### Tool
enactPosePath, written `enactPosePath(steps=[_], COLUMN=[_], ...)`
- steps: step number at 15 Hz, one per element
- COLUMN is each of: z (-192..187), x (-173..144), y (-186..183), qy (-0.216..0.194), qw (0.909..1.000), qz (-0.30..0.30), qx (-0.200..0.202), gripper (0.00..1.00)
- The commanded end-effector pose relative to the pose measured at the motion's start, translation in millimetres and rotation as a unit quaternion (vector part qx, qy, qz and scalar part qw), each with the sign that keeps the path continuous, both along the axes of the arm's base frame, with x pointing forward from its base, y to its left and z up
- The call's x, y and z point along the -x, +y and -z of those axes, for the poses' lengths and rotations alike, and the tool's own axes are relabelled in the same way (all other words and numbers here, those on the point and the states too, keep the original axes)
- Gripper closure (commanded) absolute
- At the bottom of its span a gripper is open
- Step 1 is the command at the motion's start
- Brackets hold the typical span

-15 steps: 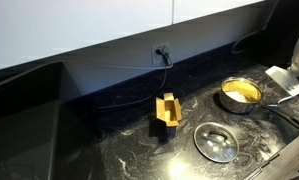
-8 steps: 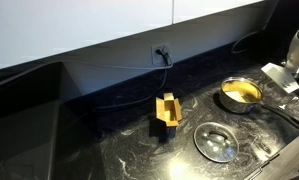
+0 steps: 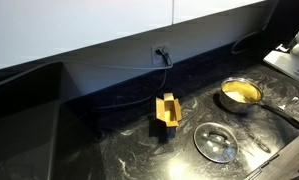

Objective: Put the fork inside the pot then close the pot.

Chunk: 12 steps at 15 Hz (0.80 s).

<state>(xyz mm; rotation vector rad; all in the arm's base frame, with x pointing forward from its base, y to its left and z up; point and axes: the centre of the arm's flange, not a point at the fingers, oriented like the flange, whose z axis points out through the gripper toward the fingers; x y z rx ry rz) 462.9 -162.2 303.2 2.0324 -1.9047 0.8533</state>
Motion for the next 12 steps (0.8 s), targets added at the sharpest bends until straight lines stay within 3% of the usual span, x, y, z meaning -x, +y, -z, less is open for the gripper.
enactPosePath(steps=[1, 6, 9, 12], z=[-30, -38, -38, -37], x=[16, 15, 14, 12], y=[37, 107, 150, 186], qy=[0.000, 0.013, 0.036, 0.069], qw=[0.9947, 0.9691, 0.9445, 0.9132], qz=[-0.101, -0.244, -0.324, -0.400], qx=[-0.020, -0.035, -0.037, -0.035], gripper=[0.00, 0.00, 0.00, 0.00])
